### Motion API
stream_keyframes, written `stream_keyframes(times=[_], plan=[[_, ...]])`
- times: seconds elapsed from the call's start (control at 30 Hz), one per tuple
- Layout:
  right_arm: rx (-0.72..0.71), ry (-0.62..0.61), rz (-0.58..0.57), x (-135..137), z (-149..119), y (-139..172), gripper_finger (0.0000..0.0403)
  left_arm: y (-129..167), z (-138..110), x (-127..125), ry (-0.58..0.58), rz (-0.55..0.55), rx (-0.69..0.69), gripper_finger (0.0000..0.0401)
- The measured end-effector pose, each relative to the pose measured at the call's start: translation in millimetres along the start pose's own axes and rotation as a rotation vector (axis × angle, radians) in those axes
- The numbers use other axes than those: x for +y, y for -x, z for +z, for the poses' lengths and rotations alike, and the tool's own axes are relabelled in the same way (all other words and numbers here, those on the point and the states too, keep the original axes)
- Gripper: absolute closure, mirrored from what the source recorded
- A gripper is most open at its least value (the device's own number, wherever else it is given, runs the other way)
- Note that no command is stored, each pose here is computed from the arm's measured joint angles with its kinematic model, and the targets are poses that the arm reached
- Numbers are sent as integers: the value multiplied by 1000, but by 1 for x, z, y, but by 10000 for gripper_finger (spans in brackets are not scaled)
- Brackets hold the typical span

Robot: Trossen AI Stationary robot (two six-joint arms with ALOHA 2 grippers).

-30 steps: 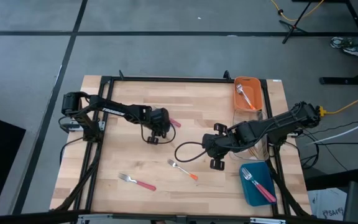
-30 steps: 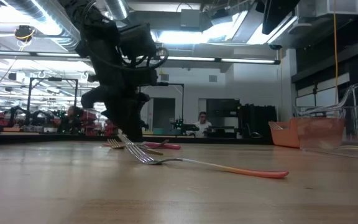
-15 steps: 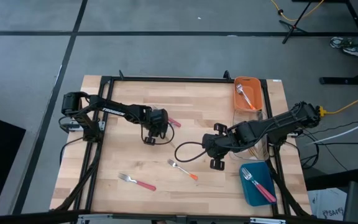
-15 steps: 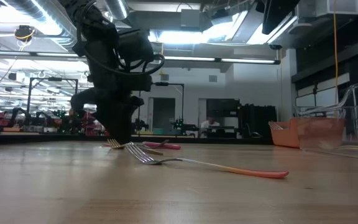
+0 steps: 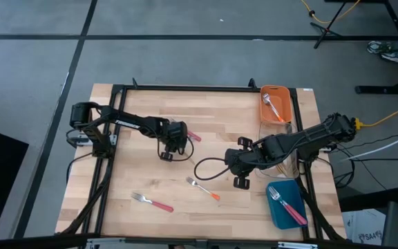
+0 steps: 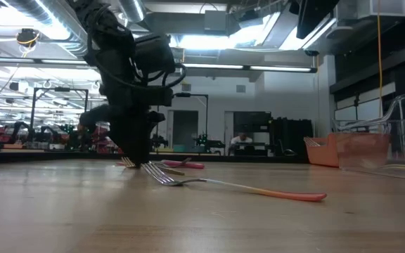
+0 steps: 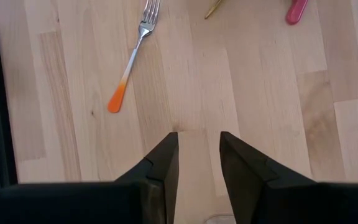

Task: Sort silverware by color (type)
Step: Put the gold fork into the transparent bin

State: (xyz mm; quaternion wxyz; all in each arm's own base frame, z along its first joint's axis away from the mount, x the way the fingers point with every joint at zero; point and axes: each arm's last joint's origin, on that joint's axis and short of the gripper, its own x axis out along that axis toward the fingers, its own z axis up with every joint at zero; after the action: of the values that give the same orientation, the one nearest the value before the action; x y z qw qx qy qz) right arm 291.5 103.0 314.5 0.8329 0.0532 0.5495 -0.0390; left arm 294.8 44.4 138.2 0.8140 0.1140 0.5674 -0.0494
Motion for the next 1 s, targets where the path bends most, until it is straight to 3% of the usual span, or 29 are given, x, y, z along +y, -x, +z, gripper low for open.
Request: stream_keyframes(times=[0.37,0.57,1.0], plan=[[15,0,-4,0,-2,0,297,-6,-1,0,-8,-19,18,307],[94,38,-42,-4,-9,0,297,-6,-2,-1,13,-43,16,312],[187,190,-82,-3,-26,12,297,-6,0,-5,133,-49,21,394]])
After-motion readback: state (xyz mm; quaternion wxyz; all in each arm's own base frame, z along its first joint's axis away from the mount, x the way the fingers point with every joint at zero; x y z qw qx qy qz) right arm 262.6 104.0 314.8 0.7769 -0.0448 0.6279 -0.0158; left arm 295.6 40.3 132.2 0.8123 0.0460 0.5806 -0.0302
